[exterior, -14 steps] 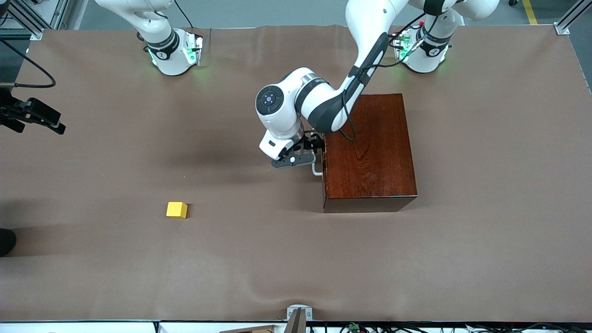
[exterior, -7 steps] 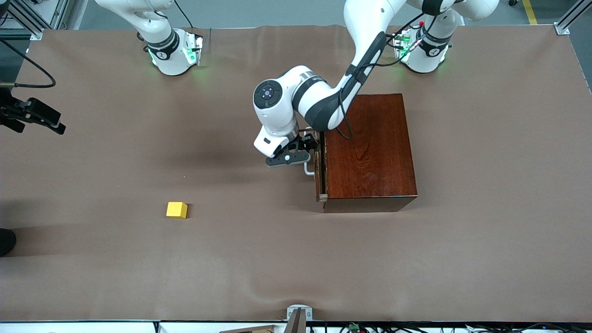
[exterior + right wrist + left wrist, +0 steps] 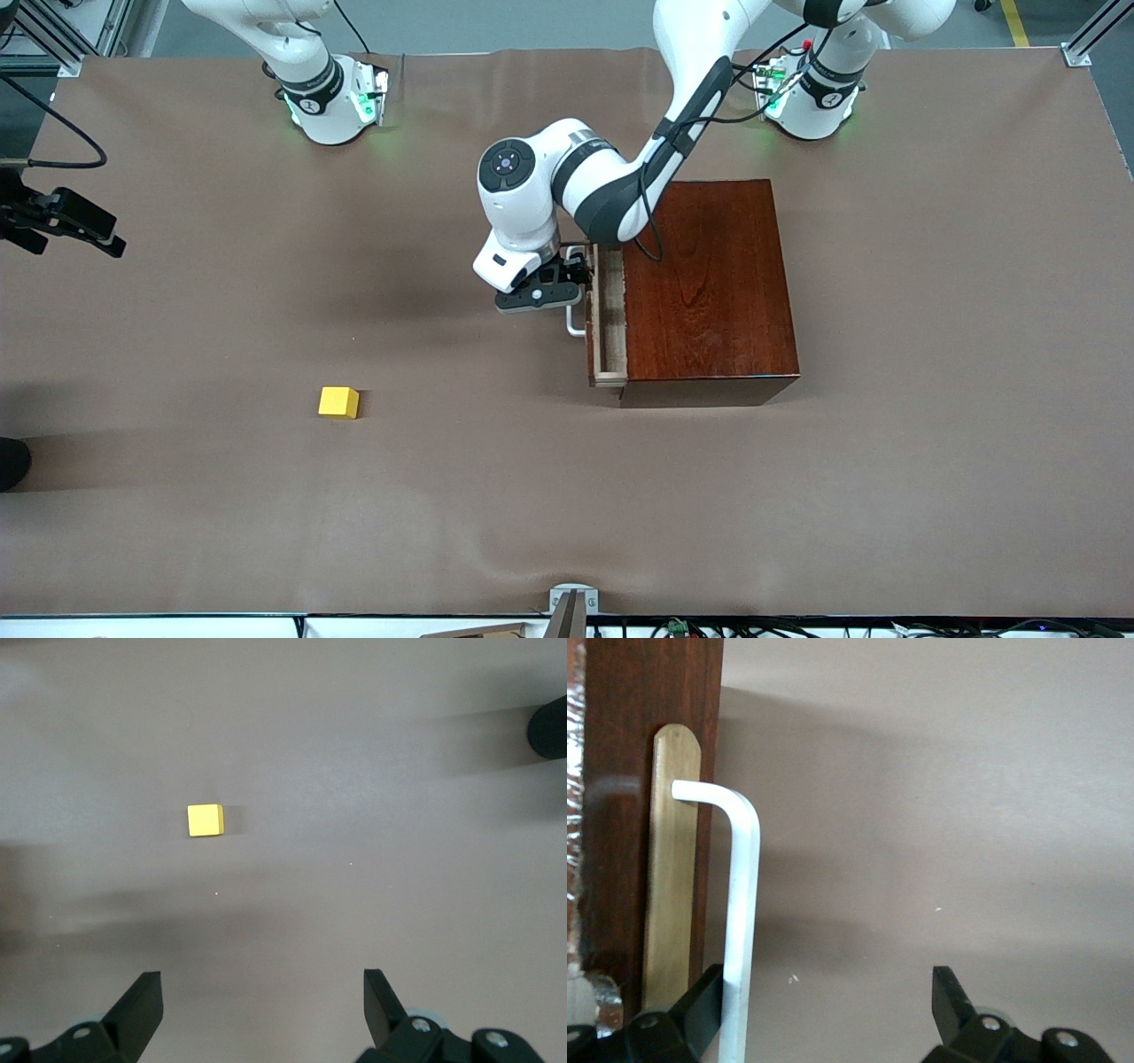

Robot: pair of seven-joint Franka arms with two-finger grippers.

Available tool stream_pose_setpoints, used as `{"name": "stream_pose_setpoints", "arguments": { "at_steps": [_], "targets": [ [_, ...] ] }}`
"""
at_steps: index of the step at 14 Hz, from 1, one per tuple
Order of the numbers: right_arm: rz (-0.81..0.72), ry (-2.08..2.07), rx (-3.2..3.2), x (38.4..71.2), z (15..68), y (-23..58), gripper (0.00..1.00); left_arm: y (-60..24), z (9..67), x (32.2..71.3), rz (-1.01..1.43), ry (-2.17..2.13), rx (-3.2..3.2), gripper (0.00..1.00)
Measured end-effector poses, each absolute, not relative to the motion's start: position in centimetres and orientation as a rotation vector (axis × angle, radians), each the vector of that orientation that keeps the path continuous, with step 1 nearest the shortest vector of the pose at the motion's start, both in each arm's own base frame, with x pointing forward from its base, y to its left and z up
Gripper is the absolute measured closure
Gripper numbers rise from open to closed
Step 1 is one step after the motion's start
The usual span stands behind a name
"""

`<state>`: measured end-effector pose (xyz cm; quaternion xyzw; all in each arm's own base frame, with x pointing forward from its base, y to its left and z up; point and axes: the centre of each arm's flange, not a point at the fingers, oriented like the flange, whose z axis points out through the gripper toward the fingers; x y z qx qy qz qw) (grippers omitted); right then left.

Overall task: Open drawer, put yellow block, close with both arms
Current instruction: 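Pull the drawer out of the wooden box with the left gripper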

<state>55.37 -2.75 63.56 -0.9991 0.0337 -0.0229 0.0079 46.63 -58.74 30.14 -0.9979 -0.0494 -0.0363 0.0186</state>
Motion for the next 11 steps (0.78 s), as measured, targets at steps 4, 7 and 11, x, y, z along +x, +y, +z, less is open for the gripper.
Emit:
{"name": "stream_pose_setpoints", "arguments": {
  "at_steps": [4, 7, 11],
  "targets": [
    [-0.071, 0.105, -3.123, 55.38, 63.55, -2.75, 0.0, -59.44, 30.6, 46.71, -0.125, -0.165, -3.164, 0.0],
    [-0.071, 0.105, -3.123, 55.38, 63.55, -2.75, 0.0, -59.47, 30.59, 46.8, -0.095, -0.139, -3.189, 0.0],
    [-0.071, 0.105, -3.123, 55.38, 63.54, -2.75, 0.0, -59.52, 30.62, 46.85, -0.094, -0.096, -3.199, 0.0]
  ]
}}
